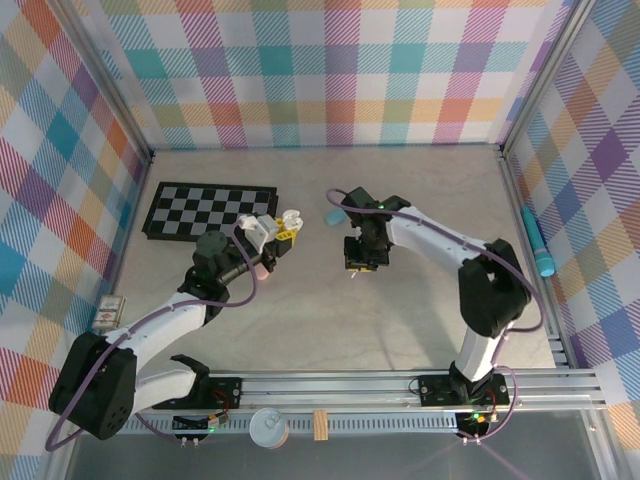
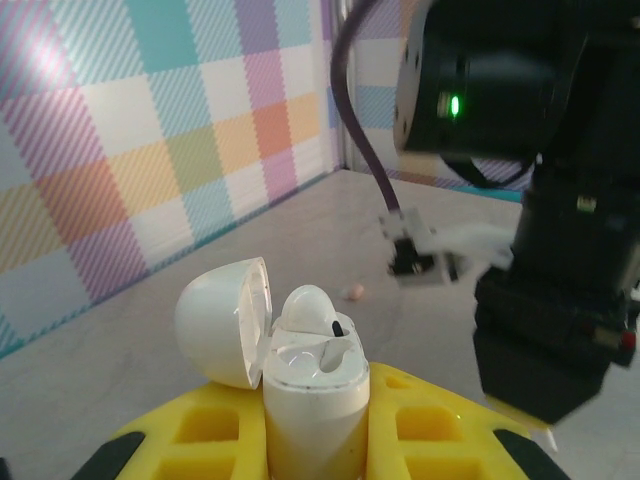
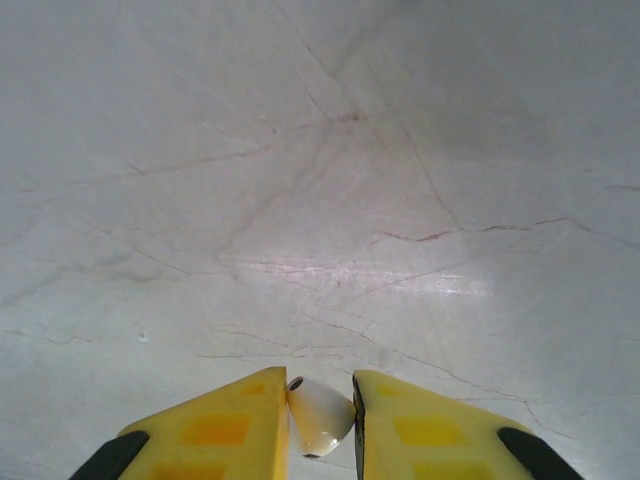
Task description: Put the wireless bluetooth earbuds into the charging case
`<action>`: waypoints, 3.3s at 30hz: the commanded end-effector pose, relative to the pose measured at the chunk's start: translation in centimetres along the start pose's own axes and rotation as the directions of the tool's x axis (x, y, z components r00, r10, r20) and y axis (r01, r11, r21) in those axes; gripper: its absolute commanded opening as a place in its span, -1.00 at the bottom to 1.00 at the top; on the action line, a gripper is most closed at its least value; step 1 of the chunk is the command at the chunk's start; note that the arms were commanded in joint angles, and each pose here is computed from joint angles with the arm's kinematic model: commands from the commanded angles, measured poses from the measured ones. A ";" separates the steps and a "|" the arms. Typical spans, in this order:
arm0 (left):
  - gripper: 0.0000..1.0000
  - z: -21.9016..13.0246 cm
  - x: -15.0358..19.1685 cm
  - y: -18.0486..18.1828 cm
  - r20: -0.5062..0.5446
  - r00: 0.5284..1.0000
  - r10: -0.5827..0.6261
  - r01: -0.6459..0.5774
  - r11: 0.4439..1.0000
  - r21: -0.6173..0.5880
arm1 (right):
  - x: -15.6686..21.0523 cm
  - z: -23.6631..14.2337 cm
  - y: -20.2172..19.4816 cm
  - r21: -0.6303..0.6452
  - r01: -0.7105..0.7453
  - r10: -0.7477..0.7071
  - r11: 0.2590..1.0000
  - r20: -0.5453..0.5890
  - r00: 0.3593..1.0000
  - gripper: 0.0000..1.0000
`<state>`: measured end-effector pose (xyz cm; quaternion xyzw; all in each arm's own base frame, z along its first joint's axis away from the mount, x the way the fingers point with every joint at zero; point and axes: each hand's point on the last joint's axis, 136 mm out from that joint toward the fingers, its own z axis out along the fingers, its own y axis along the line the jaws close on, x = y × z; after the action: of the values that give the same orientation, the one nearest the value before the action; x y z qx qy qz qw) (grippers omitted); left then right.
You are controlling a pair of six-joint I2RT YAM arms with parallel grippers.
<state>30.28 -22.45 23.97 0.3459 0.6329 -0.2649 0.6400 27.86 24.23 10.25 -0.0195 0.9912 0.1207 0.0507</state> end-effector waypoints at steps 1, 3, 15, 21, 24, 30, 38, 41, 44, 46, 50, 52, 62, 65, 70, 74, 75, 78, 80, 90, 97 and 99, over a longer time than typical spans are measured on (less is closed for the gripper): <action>-1.00 0.9 -0.1 -1.9 -0.004 1.000 -0.006 0.006 0.997 0.080 | -1.4 -2.2 0.2 -0.018 0.035 -0.032 0.999 0.130 0.991 -0.55; -1.00 1.2 -0.2 -2.5 0.010 0.999 -0.031 0.030 0.995 0.100 | -1.9 -3.5 0.2 -0.017 0.064 -0.060 0.998 0.184 0.981 -0.55; -1.00 3.7 1.0 -7.3 -0.049 0.994 -0.098 0.108 0.953 0.284 | -2.3 -10.6 0.7 -0.075 0.175 -0.129 0.982 0.415 0.900 -0.56; -1.00 4.2 0.6 -9.3 -0.083 0.990 -0.110 0.134 0.915 0.380 | -2.4 -12.7 1.5 -0.108 0.238 -0.159 0.965 0.479 0.863 -0.57; -1.00 4.3 0.8 -10.1 -0.109 0.988 -0.110 0.146 0.901 0.409 | -2.4 -13.3 2.0 -0.124 0.257 -0.166 0.958 0.493 0.854 -0.57; -1.00 5.1 1.3 -10.9 -0.135 0.985 -0.105 0.153 0.889 0.432 | -2.3 -13.5 2.8 -0.138 0.286 -0.183 0.948 0.500 0.846 -0.58; -1.00 6.2 1.5 -11.4 -0.150 0.982 -0.111 0.168 0.878 0.449 | -1.7 -13.7 4.3 -0.170 0.336 -0.211 0.926 0.506 0.836 -0.58; -1.00 6.3 1.4 -11.4 -0.146 0.983 -0.111 0.166 0.878 0.449 | -1.4 -13.5 4.9 -0.179 0.354 -0.225 0.918 0.500 0.836 -0.58; -1.00 6.4 1.4 -11.3 -0.141 0.984 -0.107 0.159 0.883 0.442 | -1.2 -13.2 5.2 -0.183 0.365 -0.235 0.913 0.493 0.837 -0.59; -1.00 6.5 1.2 -11.1 -0.129 0.986 -0.103 0.149 0.888 0.434 | -1.0 -12.9 5.3 -0.180 0.368 -0.243 0.912 0.486 0.840 -0.59; -1.00 6.7 0.6 -10.9 -0.112 0.989 -0.100 0.139 0.893 0.427 | -0.7 -12.5 5.1 -0.176 0.370 -0.250 0.912 0.475 0.844 -0.59; -1.00 6.8 0.5 -10.8 -0.109 0.989 -0.099 0.136 0.893 0.429 | -0.5 -12.3 5.1 -0.173 0.371 -0.254 0.912 0.470 0.845 -0.59; -1.00 6.7 0.3 -10.8 -0.102 0.991 -0.091 0.126 0.895 0.429 | 0.0 -11.6 4.8 -0.163 0.371 -0.268 0.914 0.444 0.855 -0.59; -1.00 6.7 0.3 -10.8 -0.101 0.991 -0.090 0.125 0.895 0.428 | 0.1 -11.5 4.6 -0.149 0.375 -0.278 0.915 0.439 0.854 -0.58; -1.00 6.6 0.6 -10.8 -0.107 0.991 -0.086 0.124 0.897 0.424 | 0.3 -11.8 4.3 -0.137 0.380 -0.291 0.915 0.430 0.855 -0.59; -1.00 6.7 0.5 -10.8 -0.104 0.991 -0.082 0.119 0.897 0.426 | 0.5 -11.7 4.1 -0.133 0.381 -0.296 0.915 0.423 0.857 -0.59; -1.00 6.7 0.4 -10.8 -0.102 0.991 -0.081 0.118 0.896 0.428 | 0.5 -11.7 4.1 -0.131 0.380 -0.296 0.916 0.418 0.859 -0.59; -1.00 6.7 0.3 -11.0 -0.089 0.993 -0.079 0.110 0.891 0.440 | 0.5 -11.6 4.2 -0.136 0.381 -0.298 0.914 0.412 0.861 -0.59; -1.00 6.7 0.0 -11.2 -0.073 0.994 -0.079 0.103 0.886 0.453 | 0.4 -11.4 4.4 -0.138 0.384 -0.301 0.913 0.407 0.862 -0.59; -1.00 6.1 -0.1 -11.4 -0.064 0.995 -0.078 0.099 0.882 0.461 | -0.2 -11.3 5.4 -0.157 0.396 -0.303 0.905 0.417 0.857 -0.46; -1.00 6.3 0.3 -11.4 -0.067 0.995 -0.080 0.102 0.882 0.460 | -0.1 -12.7 5.1 -0.160 0.387 -0.280 0.908 0.456 0.845 -0.10; -1.00 6.4 0.2 -11.3 -0.063 0.995 -0.080 0.100 0.883 0.458 | -0.1 -12.8 4.9 -0.154 0.377 -0.271 0.913 0.462 0.845 -0.08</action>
<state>26.04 -33.82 20.51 0.4481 0.6209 -0.4183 0.4886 26.43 26.08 22.50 -0.1698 0.9213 0.2265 0.2664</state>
